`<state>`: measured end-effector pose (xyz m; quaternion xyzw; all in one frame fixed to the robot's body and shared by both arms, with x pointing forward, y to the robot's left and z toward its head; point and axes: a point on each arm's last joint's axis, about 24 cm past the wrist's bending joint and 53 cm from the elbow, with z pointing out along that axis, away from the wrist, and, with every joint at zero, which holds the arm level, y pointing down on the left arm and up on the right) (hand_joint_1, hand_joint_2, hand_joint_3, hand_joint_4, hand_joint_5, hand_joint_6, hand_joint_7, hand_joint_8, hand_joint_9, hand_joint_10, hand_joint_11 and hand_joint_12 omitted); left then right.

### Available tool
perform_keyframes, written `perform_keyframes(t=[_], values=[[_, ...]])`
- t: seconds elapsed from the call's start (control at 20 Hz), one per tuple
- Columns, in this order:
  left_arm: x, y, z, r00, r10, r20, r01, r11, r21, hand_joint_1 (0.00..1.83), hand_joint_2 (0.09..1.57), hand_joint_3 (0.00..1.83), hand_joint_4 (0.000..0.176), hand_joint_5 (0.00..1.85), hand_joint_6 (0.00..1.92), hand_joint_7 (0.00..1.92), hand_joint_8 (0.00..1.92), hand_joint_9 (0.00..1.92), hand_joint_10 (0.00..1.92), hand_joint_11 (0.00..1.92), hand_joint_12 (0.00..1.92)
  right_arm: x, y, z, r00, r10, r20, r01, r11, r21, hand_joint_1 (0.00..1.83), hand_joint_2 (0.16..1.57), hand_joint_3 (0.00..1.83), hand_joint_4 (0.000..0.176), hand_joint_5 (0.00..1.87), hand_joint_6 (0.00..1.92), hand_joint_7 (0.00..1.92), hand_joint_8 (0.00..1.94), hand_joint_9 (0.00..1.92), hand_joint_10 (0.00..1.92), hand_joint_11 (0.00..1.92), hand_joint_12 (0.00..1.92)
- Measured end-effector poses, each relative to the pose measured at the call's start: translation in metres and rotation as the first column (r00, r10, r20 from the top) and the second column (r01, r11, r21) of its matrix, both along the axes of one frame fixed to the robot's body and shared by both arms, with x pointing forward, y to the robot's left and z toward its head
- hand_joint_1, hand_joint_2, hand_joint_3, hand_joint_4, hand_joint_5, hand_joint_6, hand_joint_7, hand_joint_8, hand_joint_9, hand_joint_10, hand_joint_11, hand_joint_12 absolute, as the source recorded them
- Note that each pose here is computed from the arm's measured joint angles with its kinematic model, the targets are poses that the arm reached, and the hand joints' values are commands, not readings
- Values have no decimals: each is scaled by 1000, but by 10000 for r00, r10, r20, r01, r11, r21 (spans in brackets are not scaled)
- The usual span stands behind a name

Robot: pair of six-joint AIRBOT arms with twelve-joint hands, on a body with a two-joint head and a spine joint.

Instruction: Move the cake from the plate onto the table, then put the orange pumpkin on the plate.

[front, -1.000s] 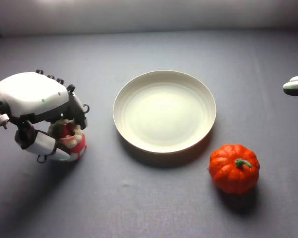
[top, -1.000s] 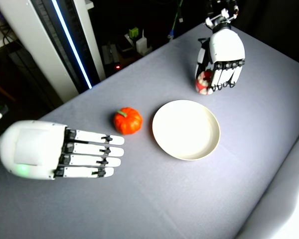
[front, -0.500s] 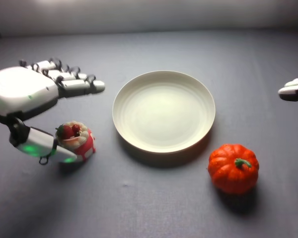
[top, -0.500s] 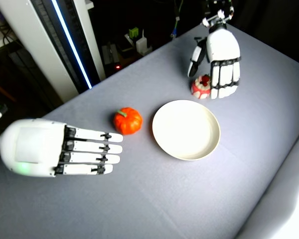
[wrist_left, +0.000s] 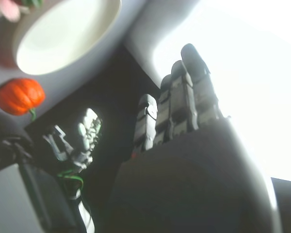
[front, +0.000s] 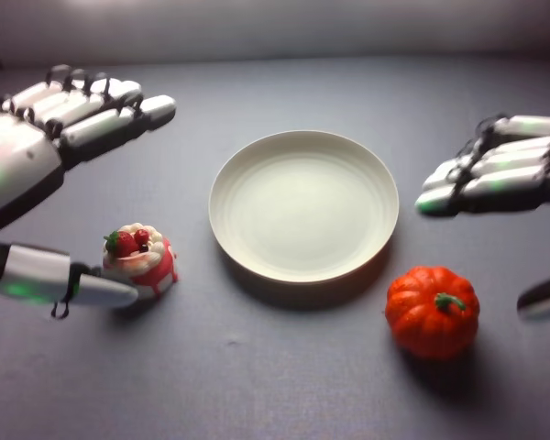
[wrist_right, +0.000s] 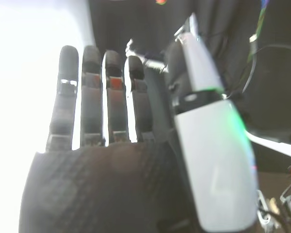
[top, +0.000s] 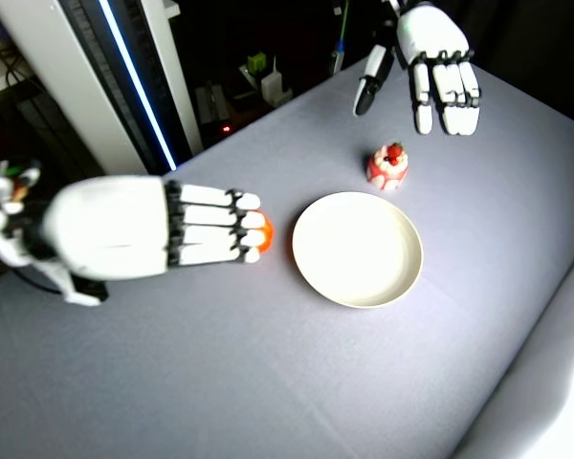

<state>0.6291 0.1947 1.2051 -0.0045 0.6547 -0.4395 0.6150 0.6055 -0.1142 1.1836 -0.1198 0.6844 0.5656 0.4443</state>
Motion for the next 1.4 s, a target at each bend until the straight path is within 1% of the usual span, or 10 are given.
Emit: perform_keyframes(t=[0.1, 0.25, 0.35, 0.55, 1.0, 1.05, 1.1, 1.15, 1.3, 1.4], values=[[-3, 9, -3, 9997, 247, -67, -249, 9994, -247, 621, 813, 2, 127, 73, 0, 104, 1, 149, 4, 0, 703, -1, 14, -11, 9992, 381, -76, -384, 9982, -451, 919, 840, 0, 9, 340, 0, 335, 0, 470, 21, 153, 1233], [-4, 25, 1, 9980, 631, -2, -630, 9957, -684, 716, 808, 0, 134, 128, 13, 128, 6, 157, 3, 0, 630, 3, 25, -24, 9984, 541, -174, -555, 9939, -952, 976, 812, 0, 4, 291, 0, 271, 0, 459, 6, 161, 1189], [-5, 29, -1, 9975, 698, -65, -701, 9949, -727, 789, 794, 0, 99, 179, 10, 174, 6, 214, 11, 0, 771, 6, 31, -37, 9981, 552, -272, -583, 9896, -1316, 1077, 795, 0, 25, 278, 0, 267, 0, 505, 9, 168, 1177], [-6, 27, -1, 9980, 634, -76, -638, 9951, -752, 775, 780, 0, 116, 198, 4, 191, 4, 242, 9, 0, 888, 6, 42, -51, 9972, 733, -177, -753, 9791, -1890, 1048, 835, 4, 41, 255, 0, 269, 1, 511, 6, 171, 1138], [-7, 26, -2, 9983, 556, -162, -567, 9950, -821, 854, 784, 0, 90, 232, 6, 204, 4, 195, 7, 0, 719, 8, 49, -60, 9971, 753, -138, -765, 9708, -2275, 1198, 877, 0, 0, 476, 15, 590, 27, 803, 90, 417, 1123], [-7, 26, -2, 9983, 559, -174, -572, 9950, -819, 854, 790, 1, 82, 240, 9, 203, 3, 200, 9, 0, 719, 8, 49, -60, 9971, 752, -142, -765, 9709, -2267, 1204, 873, 0, 0, 504, 8, 630, 5, 765, 264, 439, 1172], [-7, 26, -3, 9983, 555, -195, -569, 9950, -823, 870, 787, 0, 85, 252, 4, 195, 2, 212, 6, 0, 778, 9, 49, -59, 9973, 722, -159, -740, 9725, -2210, 1211, 864, 0, 0, 597, 8, 700, 47, 483, 1302, 558, 1567], [-7, 26, -4, 9982, 549, -220, -565, 9949, -830, 874, 781, 0, 79, 261, 4, 195, 2, 219, 6, 0, 810, 9, 50, -58, 9972, 729, -152, -744, 9728, -2195, 1236, 870, 0, 0, 635, 106, 365, 914, 420, 1592, 664, 1792], [-8, 26, -5, 9982, 551, -252, -570, 9950, -824, 884, 765, 0, 52, 272, 6, 212, 7, 234, 9, 0, 816, 10, 50, -57, 9974, 697, -176, -718, 9745, -2124, 1156, 934, 1, 0, 780, 173, 206, 1396, 372, 1756, 705, 1836], [-8, 26, -5, 9982, 536, -266, -556, 9949, -843, 876, 764, 0, 59, 271, 3, 224, 6, 259, 12, 0, 870, 12, 49, -56, 9981, 573, -240, -610, 9769, -2047, 1122, 947, 0, 0, 459, 999, 137, 1635, 385, 1910, 794, 1918]])
